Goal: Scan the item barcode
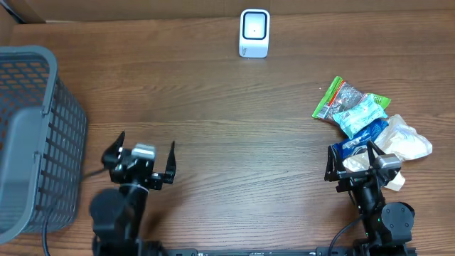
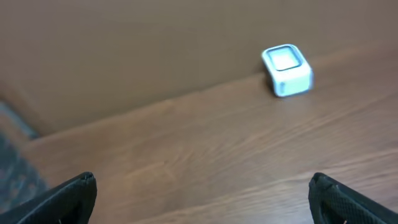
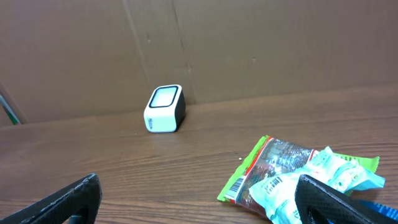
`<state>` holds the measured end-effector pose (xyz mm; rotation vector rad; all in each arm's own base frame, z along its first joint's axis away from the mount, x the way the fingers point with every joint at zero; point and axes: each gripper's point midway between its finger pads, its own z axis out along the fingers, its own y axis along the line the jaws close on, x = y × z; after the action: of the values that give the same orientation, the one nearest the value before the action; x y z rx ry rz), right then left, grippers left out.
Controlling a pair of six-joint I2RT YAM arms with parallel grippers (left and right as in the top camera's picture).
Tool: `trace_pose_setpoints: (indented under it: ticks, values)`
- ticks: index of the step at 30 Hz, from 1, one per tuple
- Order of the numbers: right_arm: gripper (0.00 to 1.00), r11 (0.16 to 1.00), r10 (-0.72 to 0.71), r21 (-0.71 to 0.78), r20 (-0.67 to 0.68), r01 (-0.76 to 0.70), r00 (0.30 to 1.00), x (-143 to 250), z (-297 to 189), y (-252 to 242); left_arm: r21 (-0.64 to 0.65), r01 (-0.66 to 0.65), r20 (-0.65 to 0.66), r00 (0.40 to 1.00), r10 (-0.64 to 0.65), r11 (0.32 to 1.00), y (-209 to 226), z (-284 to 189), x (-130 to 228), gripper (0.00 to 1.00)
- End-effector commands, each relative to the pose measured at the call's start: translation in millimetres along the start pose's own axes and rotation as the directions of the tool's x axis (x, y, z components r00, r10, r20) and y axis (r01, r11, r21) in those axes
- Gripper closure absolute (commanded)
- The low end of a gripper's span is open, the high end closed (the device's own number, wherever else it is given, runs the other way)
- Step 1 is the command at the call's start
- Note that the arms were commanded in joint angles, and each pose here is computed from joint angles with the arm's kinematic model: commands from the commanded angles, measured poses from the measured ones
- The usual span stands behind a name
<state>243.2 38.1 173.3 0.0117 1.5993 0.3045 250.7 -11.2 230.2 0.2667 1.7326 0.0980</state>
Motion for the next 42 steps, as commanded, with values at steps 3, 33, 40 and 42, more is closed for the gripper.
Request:
trace_pose_setpoints:
  ticks: [3,33,40,42]
  values:
    - [0.00,1.000,-0.002,0.003,0.005,0.002,1.000,1.6,0.1,-0.7,-0.159,0.116,0.080,0.991,-0.105,0.980,14.0,2.4,49.0,0.00]
    - [0.00,1.000,-0.002,0.003,0.005,0.002,1.000,1.6,0.1,-0.7,-0.150,0.144,0.092,0.987,-0.131,0.978,6.2,6.6,77.1,0.00]
    - [0.00,1.000,-0.002,0.003,0.005,0.002,1.000,1.6,0.1,-0.7,-0.150,0.144,0.092,0.987,-0.131,0.978,6.2,6.6,77.1,0.01]
    - [0.00,1.000,-0.002,0.003,0.005,0.002,1.000,1.6,0.1,-0.7,-0.150,0.144,0.092,0.987,-0.131,0.978,6.2,6.6,77.1,0.00]
